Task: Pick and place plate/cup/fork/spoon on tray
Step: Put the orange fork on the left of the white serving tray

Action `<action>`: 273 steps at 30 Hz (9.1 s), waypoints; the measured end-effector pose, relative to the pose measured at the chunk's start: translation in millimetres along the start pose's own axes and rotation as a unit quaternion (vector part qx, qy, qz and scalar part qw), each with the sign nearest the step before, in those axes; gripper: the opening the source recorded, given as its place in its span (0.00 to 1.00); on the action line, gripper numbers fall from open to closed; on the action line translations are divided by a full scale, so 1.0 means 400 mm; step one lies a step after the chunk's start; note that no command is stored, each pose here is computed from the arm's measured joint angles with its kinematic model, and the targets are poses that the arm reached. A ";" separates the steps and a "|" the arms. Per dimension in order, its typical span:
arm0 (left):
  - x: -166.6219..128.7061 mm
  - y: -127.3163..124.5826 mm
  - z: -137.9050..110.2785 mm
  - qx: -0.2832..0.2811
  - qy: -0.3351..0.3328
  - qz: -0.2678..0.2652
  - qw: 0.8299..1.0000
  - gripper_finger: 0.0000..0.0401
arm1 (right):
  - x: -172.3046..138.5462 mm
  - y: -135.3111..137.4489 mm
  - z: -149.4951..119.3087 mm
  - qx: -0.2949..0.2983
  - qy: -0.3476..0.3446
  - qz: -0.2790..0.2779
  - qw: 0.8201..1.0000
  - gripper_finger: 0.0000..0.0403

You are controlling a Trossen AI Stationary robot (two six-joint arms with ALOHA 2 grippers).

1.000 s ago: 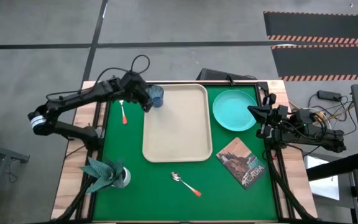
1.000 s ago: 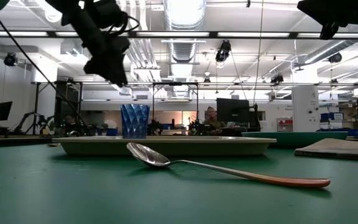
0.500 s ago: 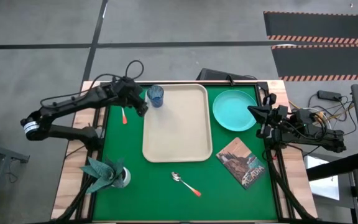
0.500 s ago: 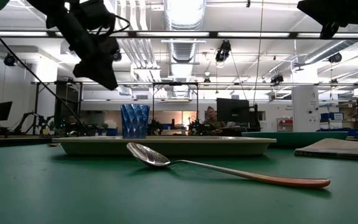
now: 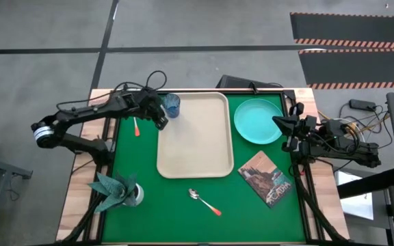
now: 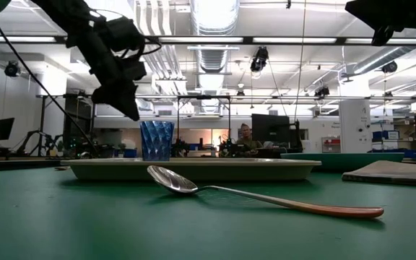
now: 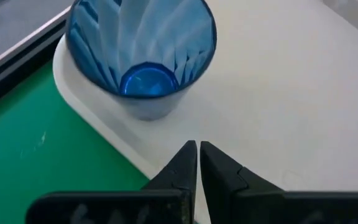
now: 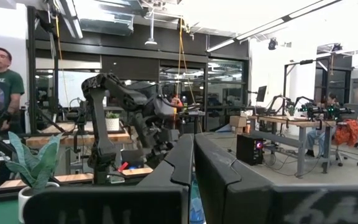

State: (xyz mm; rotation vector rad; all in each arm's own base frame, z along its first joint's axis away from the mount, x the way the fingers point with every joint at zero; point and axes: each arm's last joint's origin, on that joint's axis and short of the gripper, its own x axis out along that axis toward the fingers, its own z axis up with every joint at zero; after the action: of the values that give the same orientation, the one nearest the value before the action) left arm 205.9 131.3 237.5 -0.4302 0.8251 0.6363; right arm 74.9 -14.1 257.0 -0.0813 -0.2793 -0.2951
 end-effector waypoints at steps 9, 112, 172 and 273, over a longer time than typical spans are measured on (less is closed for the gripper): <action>0.023 -0.002 0.010 -0.001 -0.005 0.006 1.000 0.01 | 0.000 0.000 0.000 -0.001 0.000 0.000 1.000 0.02; -0.056 0.056 -0.137 -0.182 0.016 0.236 0.955 0.01 | 0.000 0.000 -0.001 0.001 0.002 0.000 1.000 0.02; 0.112 0.154 -0.178 -0.298 0.079 0.306 0.901 0.01 | 0.000 0.001 -0.006 -0.002 0.013 0.001 1.000 0.02; -0.066 0.105 -0.142 -0.299 -0.243 0.241 0.891 0.01 | 0.000 0.000 -0.006 -0.011 0.012 0.001 1.000 0.02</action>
State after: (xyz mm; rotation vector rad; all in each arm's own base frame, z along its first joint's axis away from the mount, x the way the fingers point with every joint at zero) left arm 133.7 119.8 219.1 -0.5915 0.2267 1.4150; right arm 75.5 -14.1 254.9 -0.0989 -0.2523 -0.2962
